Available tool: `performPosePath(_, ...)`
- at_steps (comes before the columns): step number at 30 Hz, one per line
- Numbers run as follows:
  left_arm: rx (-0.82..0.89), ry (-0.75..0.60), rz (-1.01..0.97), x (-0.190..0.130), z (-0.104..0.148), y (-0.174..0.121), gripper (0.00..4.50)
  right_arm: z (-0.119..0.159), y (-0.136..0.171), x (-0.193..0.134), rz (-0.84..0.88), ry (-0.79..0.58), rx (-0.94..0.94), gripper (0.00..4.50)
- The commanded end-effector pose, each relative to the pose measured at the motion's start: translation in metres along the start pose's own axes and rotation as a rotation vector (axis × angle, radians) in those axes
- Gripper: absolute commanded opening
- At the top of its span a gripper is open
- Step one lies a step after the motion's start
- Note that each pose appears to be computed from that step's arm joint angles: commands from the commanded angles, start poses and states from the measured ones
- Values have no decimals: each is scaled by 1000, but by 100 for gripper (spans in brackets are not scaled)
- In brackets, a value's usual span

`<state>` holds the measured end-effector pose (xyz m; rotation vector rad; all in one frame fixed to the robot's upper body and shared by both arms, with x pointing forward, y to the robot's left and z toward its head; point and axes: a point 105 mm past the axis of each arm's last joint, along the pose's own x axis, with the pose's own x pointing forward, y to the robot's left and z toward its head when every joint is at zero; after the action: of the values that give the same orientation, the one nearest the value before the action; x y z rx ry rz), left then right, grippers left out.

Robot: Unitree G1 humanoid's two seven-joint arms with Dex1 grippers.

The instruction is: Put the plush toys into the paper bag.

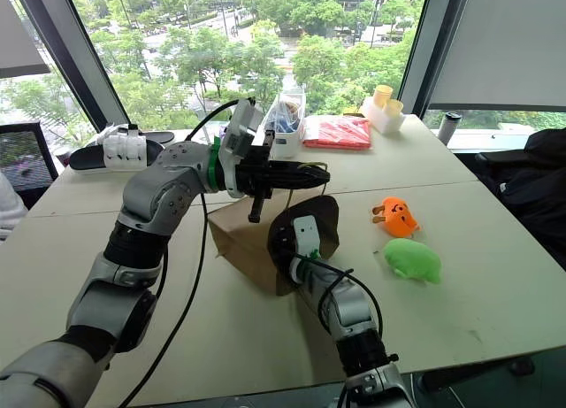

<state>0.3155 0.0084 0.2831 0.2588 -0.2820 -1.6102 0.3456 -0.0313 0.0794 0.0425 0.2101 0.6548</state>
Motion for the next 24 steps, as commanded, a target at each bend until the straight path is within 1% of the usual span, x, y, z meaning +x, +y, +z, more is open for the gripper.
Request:
performPosePath(1, 47, 54, 59, -6, -11, 11, 6, 57, 18, -28, 86, -220, -117, 0)
performPosePath(3, 47, 75, 86, -9, -18, 15, 6, 68, 17, -49, 87, -259, -128, 0)
performPosePath(5, 47, 84, 91, -9, -22, 17, 6, 74, 12, -62, 63, -267, -125, 0)
performPosePath(10, 42, 81, 109, -10, -25, 21, 6, 78, 6, -100, 56, -233, -126, 0)
performPosePath(12, 36, 75, 116, -11, -24, 23, 6, 83, -11, -122, 9, -237, -77, 0)
performPosePath(13, 34, 72, 117, -12, -24, 24, 6, 90, -24, -132, -43, -268, -42, 0)
performPosePath(15, 34, 71, 117, -12, -24, 25, 0, 103, -53, -151, -177, -329, -11, 59)
performPosePath(17, 33, 73, 118, -12, -26, 26, 0, 113, -76, -166, -282, -365, -11, 137)
performPosePath(18, 32, 73, 119, -11, -26, 26, 0, 117, -86, -173, -327, -376, -11, 193)
performPosePath(19, 31, 73, 119, -11, -27, 26, 0, 119, -94, -178, -369, -379, -14, 238)
performPosePath(20, 28, 71, 120, -11, -28, 27, 0, 118, -101, -183, -410, -361, -24, 293)
performPosePath(21, 26, 70, 120, -11, -28, 27, 0, 113, -109, -185, -453, -317, -52, 334)
performPosePath(23, 23, 65, 121, -10, -28, 27, 0, 89, -123, -187, -530, -137, -119, 446)
performPosePath(24, 19, 60, 123, -9, -28, 28, 0, 80, -130, -187, -561, -62, -155, 449)
